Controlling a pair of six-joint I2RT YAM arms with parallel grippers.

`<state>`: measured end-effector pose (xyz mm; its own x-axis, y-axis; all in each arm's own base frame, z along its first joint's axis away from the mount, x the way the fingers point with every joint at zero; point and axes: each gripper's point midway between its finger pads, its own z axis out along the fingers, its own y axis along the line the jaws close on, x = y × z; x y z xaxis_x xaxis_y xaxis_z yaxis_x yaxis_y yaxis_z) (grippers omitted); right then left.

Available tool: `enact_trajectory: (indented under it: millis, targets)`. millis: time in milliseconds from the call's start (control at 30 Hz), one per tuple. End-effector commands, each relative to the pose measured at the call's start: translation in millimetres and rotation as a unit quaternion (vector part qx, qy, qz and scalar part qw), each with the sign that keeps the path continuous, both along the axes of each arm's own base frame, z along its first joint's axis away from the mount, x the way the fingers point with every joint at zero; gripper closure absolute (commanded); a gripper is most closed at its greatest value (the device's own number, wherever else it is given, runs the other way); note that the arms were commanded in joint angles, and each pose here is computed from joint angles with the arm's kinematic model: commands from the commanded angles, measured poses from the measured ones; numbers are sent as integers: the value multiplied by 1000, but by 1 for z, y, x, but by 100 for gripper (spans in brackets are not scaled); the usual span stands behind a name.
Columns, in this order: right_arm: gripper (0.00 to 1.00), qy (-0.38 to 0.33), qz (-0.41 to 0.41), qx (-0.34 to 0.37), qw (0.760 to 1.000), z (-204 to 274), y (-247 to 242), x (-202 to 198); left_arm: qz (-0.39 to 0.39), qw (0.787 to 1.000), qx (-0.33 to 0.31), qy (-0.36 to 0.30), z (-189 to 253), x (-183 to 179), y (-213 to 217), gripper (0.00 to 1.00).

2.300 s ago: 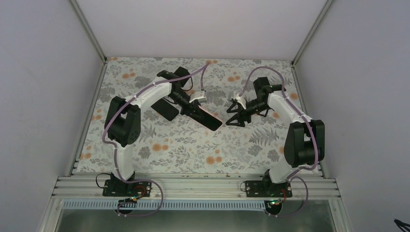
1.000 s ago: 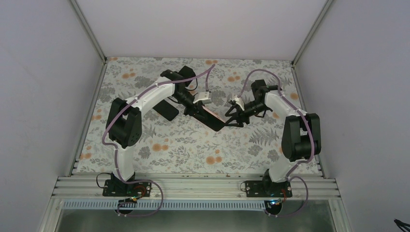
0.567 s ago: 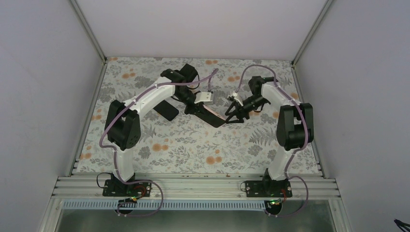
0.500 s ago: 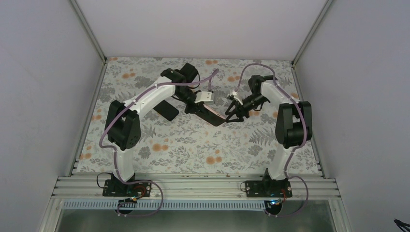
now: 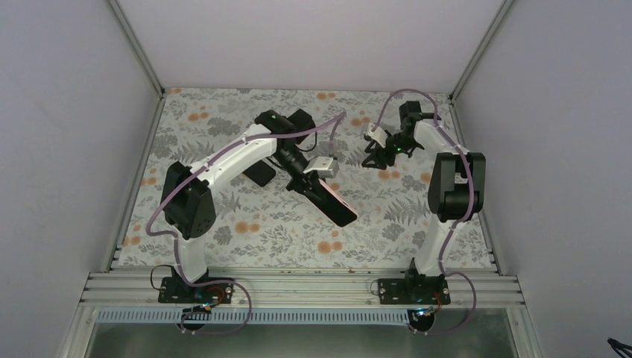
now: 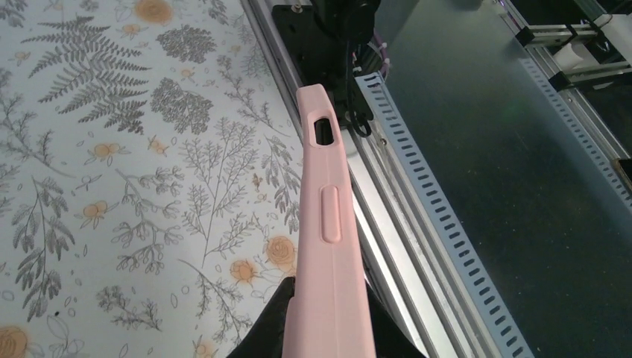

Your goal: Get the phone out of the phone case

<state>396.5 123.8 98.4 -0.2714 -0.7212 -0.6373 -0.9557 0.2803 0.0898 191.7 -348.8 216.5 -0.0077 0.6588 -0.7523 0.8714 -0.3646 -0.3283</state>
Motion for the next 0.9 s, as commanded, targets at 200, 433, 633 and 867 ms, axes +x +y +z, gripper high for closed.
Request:
enact_trajectory:
  millis: [200, 433, 633, 867]
  targets:
    - [29, -3, 67, 30, 997, 53, 21, -109, 36, 999, -24, -31, 0, 39, 6, 98]
    - [27, 10, 87, 75, 993, 82, 55, -157, 37, 999, -9, -29, -14, 52, 1, 98]
    - [30, 13, 84, 75, 994, 74, 60, -156, 41, 999, -12, -32, -11, 53, 0, 98]
    - [32, 15, 82, 76, 994, 71, 61, -159, 44, 998, -14, -34, -8, 52, 2, 98]
